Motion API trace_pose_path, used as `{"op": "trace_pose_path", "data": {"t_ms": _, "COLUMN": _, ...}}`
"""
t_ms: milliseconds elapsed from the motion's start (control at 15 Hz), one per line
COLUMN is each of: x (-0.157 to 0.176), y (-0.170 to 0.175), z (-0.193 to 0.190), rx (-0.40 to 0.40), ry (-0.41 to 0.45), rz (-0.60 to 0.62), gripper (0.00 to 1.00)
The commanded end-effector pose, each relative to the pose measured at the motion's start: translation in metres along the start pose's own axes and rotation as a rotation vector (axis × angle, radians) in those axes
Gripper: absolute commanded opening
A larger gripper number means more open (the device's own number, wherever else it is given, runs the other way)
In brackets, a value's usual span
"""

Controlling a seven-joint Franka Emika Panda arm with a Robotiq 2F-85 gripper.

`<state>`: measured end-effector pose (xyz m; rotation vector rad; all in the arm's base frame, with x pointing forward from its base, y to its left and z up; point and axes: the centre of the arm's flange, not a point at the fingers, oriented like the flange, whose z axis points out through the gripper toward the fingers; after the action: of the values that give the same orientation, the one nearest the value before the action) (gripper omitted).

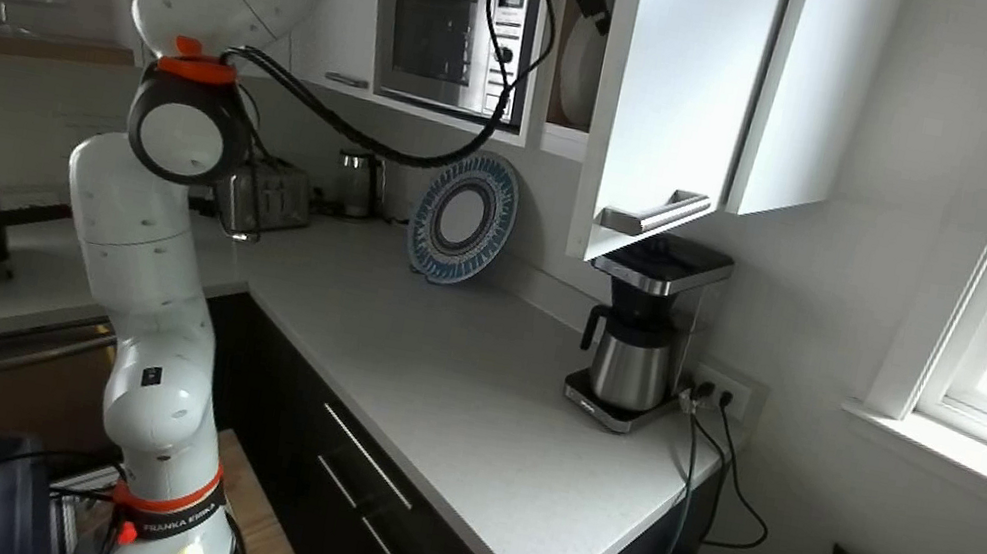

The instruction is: Put the white plate into the cupboard

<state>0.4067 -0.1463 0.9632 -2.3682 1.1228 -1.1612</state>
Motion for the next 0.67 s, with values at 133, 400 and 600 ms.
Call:
{"op": "trace_pose_path", "data": {"t_ms": 133, "x": -0.039, "y": 0.032, "z": -0.062, "rx": 0.002, "ry": -0.028, "rz": -0.216, "gripper": 1.0}}
{"op": "trace_pose_path", "data": {"t_ms": 400, "x": -0.053, "y": 0.051, "z": -0.098, "rx": 0.006, "ry": -0.045, "rz": -0.33, "gripper": 1.0}}
{"op": "trace_pose_path", "data": {"t_ms": 600, "x": -0.064, "y": 0.063, "z": -0.124, "rx": 0.002, "ry": -0.058, "rz": -0.396, "gripper": 1.0}}
